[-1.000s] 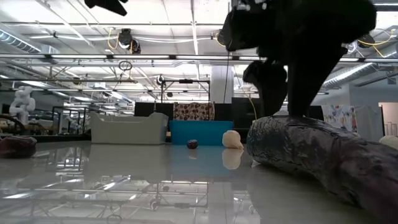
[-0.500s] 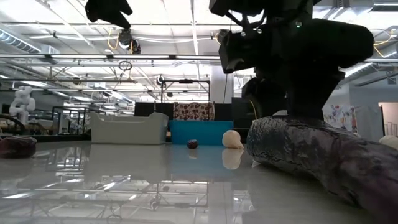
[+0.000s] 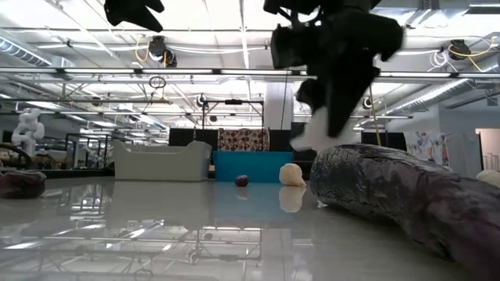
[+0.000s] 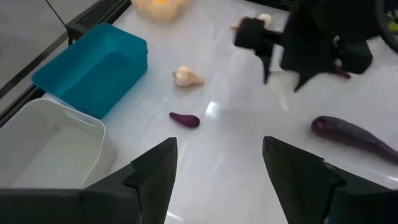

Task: Sort produce into baskets
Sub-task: Put the garlic into the blue bin

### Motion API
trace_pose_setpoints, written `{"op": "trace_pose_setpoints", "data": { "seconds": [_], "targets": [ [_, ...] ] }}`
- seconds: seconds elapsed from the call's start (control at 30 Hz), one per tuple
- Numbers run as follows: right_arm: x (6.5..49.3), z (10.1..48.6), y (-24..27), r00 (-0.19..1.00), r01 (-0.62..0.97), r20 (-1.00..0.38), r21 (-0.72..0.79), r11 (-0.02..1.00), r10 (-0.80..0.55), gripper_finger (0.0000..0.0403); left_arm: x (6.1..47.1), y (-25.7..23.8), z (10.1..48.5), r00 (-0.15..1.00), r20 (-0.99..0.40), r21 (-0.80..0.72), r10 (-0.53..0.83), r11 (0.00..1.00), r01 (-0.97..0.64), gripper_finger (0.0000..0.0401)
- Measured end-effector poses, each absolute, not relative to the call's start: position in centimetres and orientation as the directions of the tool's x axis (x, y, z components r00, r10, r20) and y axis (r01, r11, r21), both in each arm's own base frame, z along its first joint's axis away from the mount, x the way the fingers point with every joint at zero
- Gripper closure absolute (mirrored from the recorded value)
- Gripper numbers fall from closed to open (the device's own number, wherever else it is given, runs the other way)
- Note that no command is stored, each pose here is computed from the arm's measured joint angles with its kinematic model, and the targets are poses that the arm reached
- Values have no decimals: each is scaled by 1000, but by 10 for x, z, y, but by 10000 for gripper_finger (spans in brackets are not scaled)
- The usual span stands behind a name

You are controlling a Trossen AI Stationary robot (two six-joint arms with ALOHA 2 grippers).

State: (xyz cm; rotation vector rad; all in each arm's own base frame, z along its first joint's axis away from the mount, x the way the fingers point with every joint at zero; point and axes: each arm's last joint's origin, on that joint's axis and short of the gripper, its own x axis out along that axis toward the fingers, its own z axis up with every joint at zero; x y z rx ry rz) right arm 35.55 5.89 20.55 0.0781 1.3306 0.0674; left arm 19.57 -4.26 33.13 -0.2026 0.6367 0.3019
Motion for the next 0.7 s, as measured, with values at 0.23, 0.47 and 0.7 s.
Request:
{"op": "trace_pose_setpoints", "data": {
  "seconds": [0.23, 0.47, 0.7],
  "targets": [
    [355, 245, -18, 429, 117, -896, -67, 991, -111, 169, 196, -43, 331, 760, -595, -114, 263, 908, -404, 157],
    [351, 264, -111, 567, 326, -771, -113, 939, -289, 168, 199, -43, 329, 746, -591, -143, 306, 871, -471, 157],
    [342, 249, -178, 544, 458, -744, -123, 880, -387, 167, 208, -44, 321, 716, -598, -161, 360, 821, -548, 157]
  ]
}}
